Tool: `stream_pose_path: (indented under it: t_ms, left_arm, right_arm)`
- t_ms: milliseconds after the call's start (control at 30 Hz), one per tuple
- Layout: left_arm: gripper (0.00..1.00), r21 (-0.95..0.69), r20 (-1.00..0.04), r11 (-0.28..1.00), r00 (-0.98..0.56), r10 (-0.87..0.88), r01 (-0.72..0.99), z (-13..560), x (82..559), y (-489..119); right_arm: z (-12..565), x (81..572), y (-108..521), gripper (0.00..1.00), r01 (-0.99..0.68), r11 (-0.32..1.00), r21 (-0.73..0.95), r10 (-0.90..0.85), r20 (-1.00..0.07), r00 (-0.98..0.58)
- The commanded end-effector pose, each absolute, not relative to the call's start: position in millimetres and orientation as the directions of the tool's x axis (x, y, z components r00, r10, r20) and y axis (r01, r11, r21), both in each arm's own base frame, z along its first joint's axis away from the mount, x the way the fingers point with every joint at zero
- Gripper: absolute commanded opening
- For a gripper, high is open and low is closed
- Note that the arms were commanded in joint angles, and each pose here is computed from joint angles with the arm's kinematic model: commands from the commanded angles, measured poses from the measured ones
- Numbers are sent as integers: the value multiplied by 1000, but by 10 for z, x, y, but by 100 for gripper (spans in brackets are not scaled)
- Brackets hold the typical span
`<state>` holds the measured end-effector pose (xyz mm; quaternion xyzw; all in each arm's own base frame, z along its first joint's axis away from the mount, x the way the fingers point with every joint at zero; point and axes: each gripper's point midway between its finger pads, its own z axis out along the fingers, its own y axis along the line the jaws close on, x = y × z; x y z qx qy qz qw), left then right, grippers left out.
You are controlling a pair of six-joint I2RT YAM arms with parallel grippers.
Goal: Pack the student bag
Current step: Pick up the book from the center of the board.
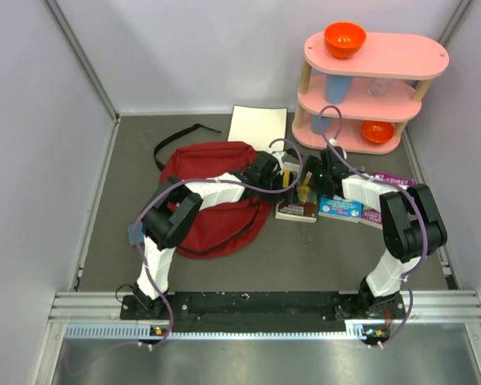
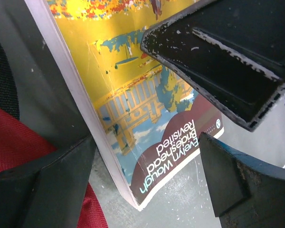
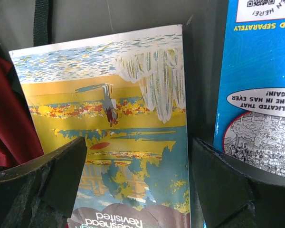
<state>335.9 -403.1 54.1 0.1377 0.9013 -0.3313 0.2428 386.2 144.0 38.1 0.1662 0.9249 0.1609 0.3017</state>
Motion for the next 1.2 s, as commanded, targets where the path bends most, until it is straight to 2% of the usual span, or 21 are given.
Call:
stream_pose_path:
  t_ms: [0, 133, 200, 233, 300, 333, 400, 467, 533, 567, 600, 767, 1000, 1167]
  left_arm:
    - [92, -602, -474, 693, -876, 89, 396, 470, 3229, -4100]
    - [83, -630, -418, 688, -904, 89, 360, 337, 3068, -4049]
    - [76, -645, -422, 675, -904, 75, 357, 334, 3027, -4041]
    - [69, -647, -420, 674, -905, 73, 355, 330, 3008, -4036]
    - [63, -658, -419, 665, -906, 66, 353, 375, 2986, -4027]
    - [53, -660, -418, 663, -906, 67, 354, 384, 2978, -4034]
    - [42, -664, -423, 656, -904, 66, 358, 433, 2966, -4041]
    - [26, -667, -429, 651, -901, 63, 363, 484, 2965, -4051]
    - [15, -670, -432, 645, -899, 64, 368, 530, 2964, -4051]
    - [4, -673, -442, 637, -895, 62, 376, 593, 2977, -4069]
    - [0, -674, -447, 632, -893, 63, 382, 628, 2977, -4082]
    - [0, -668, -493, 610, -867, 67, 427, 936, 2998, -4086]
    - [0, -633, -572, 605, -818, 53, 482, 1451, 3006, -3963]
    - [0, -629, -621, 598, -783, -2, 498, 1786, 2996, -3775]
  right_arm:
    - [60, 3415, 1455, 87, 276, 870, 410, 430, -354, -831]
    - [53, 3319, 1534, 86, 267, 848, 459, 438, -322, -839]
    - [51, 3251, 1570, 84, 265, 833, 486, 446, -305, -842]
    - [106, 3231, 1606, 82, 252, 822, 510, 446, -304, -842]
    - [132, 3192, 1634, 80, 249, 807, 536, 456, -298, -839]
    - [185, 3177, 1656, 78, 237, 799, 553, 455, -299, -839]
    - [227, 3152, 1673, 76, 226, 789, 572, 459, -303, -835]
    - [317, 3145, 1684, 75, 211, 780, 589, 461, -313, -830]
    - [373, 3134, 1688, 75, 202, 778, 595, 459, -319, -829]
    - [427, 3136, 1693, 75, 192, 777, 600, 458, -329, -826]
    - [455, 3137, 1688, 75, 187, 776, 603, 459, -335, -823]
    - [622, 3110, 1660, 78, 171, 776, 607, 461, -362, -810]
    - [1173, 3056, 1489, 89, 137, 775, 617, 511, -483, -712]
    - [1264, 2916, 1366, 91, 148, 747, 648, 552, -481, -681]
